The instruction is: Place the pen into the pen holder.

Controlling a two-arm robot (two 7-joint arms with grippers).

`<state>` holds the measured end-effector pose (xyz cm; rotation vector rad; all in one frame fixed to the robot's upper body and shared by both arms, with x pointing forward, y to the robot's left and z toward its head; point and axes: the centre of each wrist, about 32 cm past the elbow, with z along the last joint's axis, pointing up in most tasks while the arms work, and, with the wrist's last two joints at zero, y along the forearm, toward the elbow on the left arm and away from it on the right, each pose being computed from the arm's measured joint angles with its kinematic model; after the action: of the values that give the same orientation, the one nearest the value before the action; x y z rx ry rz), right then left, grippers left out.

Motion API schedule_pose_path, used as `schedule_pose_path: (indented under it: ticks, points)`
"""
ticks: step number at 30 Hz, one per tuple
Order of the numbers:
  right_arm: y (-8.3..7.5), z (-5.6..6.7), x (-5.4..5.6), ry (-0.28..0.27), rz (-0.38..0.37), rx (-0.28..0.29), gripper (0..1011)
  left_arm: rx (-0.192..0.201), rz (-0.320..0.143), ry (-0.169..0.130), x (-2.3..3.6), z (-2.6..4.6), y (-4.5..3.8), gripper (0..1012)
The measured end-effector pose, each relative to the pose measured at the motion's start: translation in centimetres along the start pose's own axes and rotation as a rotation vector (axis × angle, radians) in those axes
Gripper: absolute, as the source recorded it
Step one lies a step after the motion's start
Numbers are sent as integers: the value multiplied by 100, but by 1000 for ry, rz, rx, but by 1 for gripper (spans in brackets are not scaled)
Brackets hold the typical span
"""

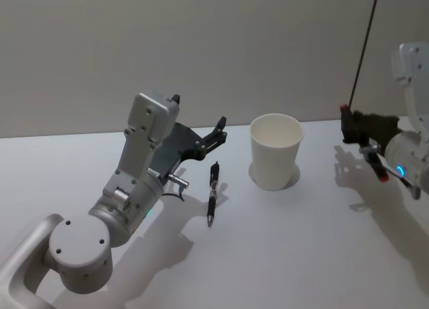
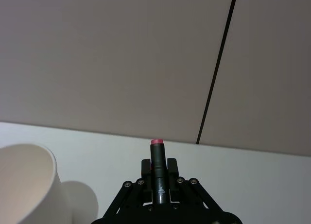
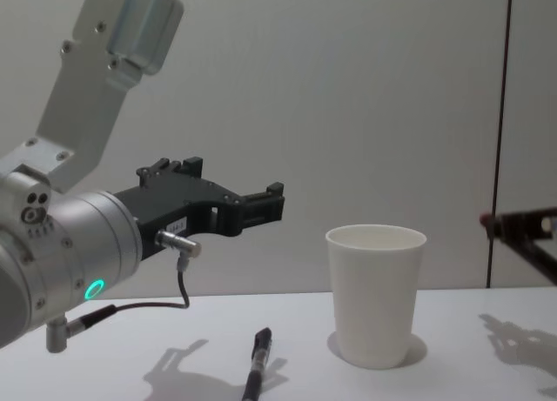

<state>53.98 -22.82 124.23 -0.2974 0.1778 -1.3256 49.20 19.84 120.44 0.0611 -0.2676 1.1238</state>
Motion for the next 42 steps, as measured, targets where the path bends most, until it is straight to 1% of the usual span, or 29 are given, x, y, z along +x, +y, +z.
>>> schedule_pose_path:
  ticks: [3, 7, 8, 14, 17, 26, 31, 36, 37, 38, 39, 42]
  points:
    - [-31, 58, -29, -8, -5, 57, 180, 0, 0, 0, 0, 0, 0, 1001]
    - [-56, 103, -52, -15, -10, 105, 180, 0, 0, 0, 0, 0, 0, 1001]
    - [-67, 124, -62, -18, -12, 128, 180, 0, 0, 0, 0, 0, 0, 1001]
    - [-99, 184, -95, -31, -21, 214, 180, 0, 0, 0, 0, 0, 0, 1001]
    - [-97, 188, -116, -35, -23, 242, 180, 0, 0, 0, 0, 0, 0, 1001]
    - [-53, 202, -211, -31, -21, 258, 180, 0, 0, 0, 0, 0, 0, 1001]
    - [-14, 215, -296, -34, -14, 278, 180, 0, 0, 0, 0, 0, 0, 1001]
    - [41, 228, -416, -42, -3, 322, 180, 0, 0, 0, 0, 0, 0, 1001]
    - [52, 232, -441, -45, 0, 333, 180, 0, 0, 0, 0, 0, 0, 1001]
    - [79, 240, -501, -50, 8, 356, 180, 0, 0, 0, 0, 0, 0, 1001]
    - [79, 240, -501, -50, 8, 356, 180, 0, 0, 0, 0, 0, 0, 1001]
    - [125, 269, -609, -57, 23, 403, 180, 0, 0, 0, 0, 0, 0, 1001]
